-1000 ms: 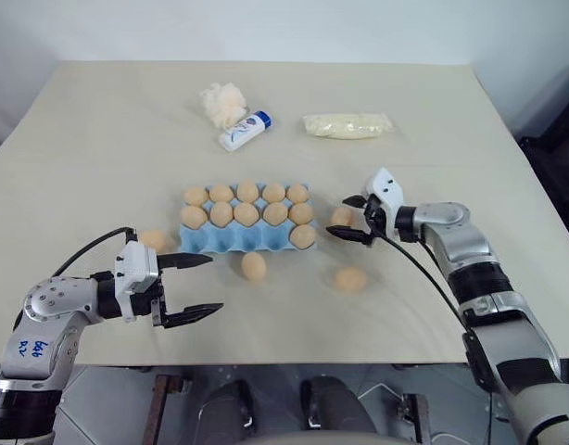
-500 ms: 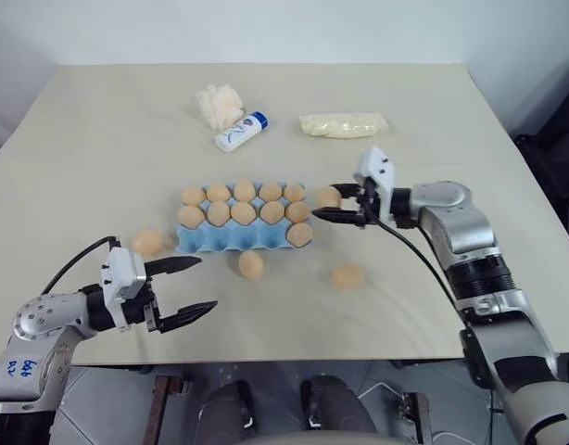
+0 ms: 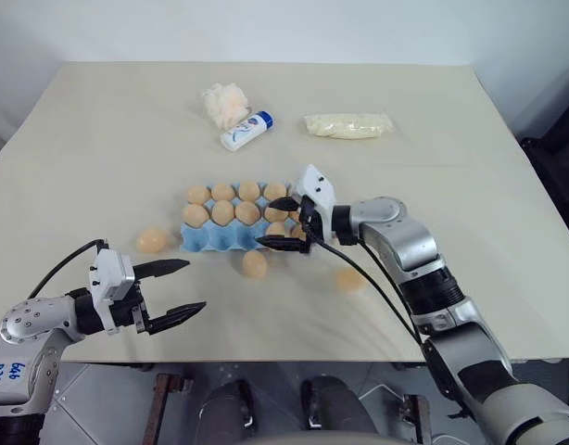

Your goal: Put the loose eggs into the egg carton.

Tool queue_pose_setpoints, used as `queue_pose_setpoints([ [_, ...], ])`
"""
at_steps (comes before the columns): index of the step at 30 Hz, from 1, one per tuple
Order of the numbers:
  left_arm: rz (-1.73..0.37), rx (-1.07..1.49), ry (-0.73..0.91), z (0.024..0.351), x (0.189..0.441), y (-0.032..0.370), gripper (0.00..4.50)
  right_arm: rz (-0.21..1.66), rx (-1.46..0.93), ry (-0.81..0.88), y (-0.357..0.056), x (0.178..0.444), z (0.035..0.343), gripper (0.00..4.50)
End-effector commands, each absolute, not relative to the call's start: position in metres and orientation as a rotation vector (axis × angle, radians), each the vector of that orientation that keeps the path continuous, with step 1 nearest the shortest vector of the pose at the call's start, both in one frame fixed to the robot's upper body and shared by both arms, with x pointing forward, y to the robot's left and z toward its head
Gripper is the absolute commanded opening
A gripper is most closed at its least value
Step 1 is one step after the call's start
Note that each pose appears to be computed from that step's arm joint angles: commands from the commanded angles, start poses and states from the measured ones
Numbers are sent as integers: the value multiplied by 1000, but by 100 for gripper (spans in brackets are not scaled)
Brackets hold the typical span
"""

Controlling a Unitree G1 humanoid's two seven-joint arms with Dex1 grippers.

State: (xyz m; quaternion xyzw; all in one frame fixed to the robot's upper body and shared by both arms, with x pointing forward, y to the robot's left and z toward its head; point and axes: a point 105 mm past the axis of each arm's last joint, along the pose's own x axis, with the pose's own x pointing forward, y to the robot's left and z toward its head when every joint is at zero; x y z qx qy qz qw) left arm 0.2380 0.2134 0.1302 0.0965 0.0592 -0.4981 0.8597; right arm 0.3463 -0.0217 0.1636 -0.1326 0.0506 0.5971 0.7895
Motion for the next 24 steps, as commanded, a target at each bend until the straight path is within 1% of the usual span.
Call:
queue_pose_setpoints([
  [1,-1074,228,85,143,239,209,450,1300,-314,-27,-44,331,196,449],
  [3,-1093,226,73,145,242,204,450,1254,-346,-47,-69,324,196,449],
  [5,-1119,223,60,147,245,198,450,1162,-324,-72,-100,320,196,449],
  [8,-1160,225,58,147,251,188,450,1008,-314,-59,-154,309,184,449],
  [11,-1189,229,68,144,255,183,450,878,-307,-8,-199,297,169,449],
  [14,-1223,209,111,141,258,182,450,783,-324,118,-245,277,139,449],
  [16,-1237,210,133,139,259,182,450,740,-323,149,-261,270,129,449],
  [19,-1240,236,121,141,266,185,450,747,-302,133,-259,265,127,449],
  [24,-1235,247,102,144,270,188,450,931,-320,105,-213,259,131,449],
])
